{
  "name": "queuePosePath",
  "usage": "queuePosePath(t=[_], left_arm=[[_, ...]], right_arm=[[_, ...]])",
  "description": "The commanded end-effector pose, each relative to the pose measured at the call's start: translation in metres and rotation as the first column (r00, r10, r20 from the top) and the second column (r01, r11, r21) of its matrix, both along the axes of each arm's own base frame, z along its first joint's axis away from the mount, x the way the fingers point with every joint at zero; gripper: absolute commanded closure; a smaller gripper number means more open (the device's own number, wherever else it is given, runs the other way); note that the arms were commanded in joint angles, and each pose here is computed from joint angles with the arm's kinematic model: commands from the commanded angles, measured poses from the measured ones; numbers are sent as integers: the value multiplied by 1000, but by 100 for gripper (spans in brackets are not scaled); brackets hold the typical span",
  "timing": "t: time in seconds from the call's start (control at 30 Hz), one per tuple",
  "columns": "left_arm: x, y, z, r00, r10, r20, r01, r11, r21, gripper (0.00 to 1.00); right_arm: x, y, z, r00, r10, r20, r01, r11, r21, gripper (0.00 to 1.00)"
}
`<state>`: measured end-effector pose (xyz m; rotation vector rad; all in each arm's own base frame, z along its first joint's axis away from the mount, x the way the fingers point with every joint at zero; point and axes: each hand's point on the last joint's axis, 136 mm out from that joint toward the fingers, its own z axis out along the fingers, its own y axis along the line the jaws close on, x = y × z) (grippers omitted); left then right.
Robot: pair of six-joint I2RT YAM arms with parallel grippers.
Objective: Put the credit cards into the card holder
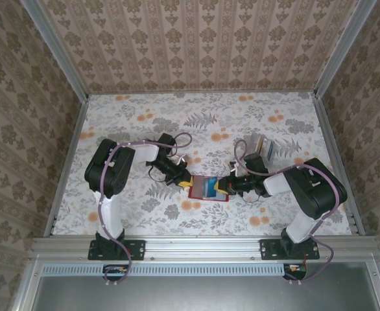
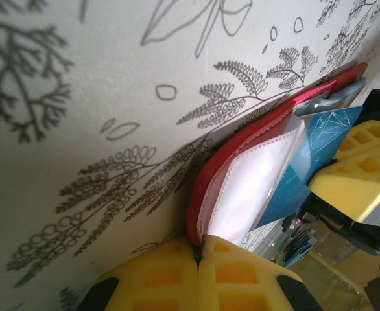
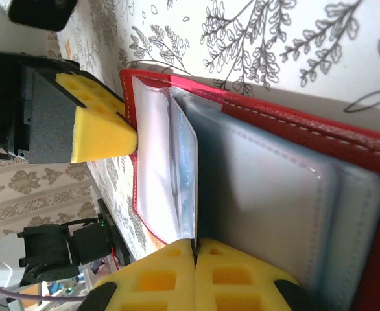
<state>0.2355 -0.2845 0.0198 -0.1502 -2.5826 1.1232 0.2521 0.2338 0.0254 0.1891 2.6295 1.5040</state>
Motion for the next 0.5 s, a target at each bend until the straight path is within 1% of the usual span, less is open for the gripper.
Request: queuePosePath(t=[0.0,0.17,0.23,0.3,0.33,0.37,0.4,0.47], left_arm=[[-6,14,-28,1000,20,-5,-19,994,112,100],[-5,13,-29,1000,21,-10,-20,994,111,100],[-5,14,-30,1000,16,-8,-15,993,115,100],[-4,16,-31,1000,12,-1,-12,991,130,100],[-4,16,-32,1000,12,-2,-11,991,132,100],[-4,15,-32,1000,13,-5,-12,992,128,100],[-4,14,-31,1000,12,-4,-11,992,125,100],[-4,14,-32,1000,10,-6,-9,992,125,100]], right_arm=[[-18,-9,-27,995,8,-100,-22,989,-147,100],[-18,-8,-25,992,25,-126,-48,983,-178,100],[-15,-8,-25,991,3,-133,-27,984,-175,100],[-14,-3,-25,989,6,-150,-28,989,-142,100],[-13,0,-24,987,10,-161,-31,991,-129,96],[-13,1,-23,986,10,-165,-31,992,-123,84],[-14,2,-23,987,11,-161,-31,992,-123,76],[-14,5,-21,988,22,-154,-42,992,-122,74]])
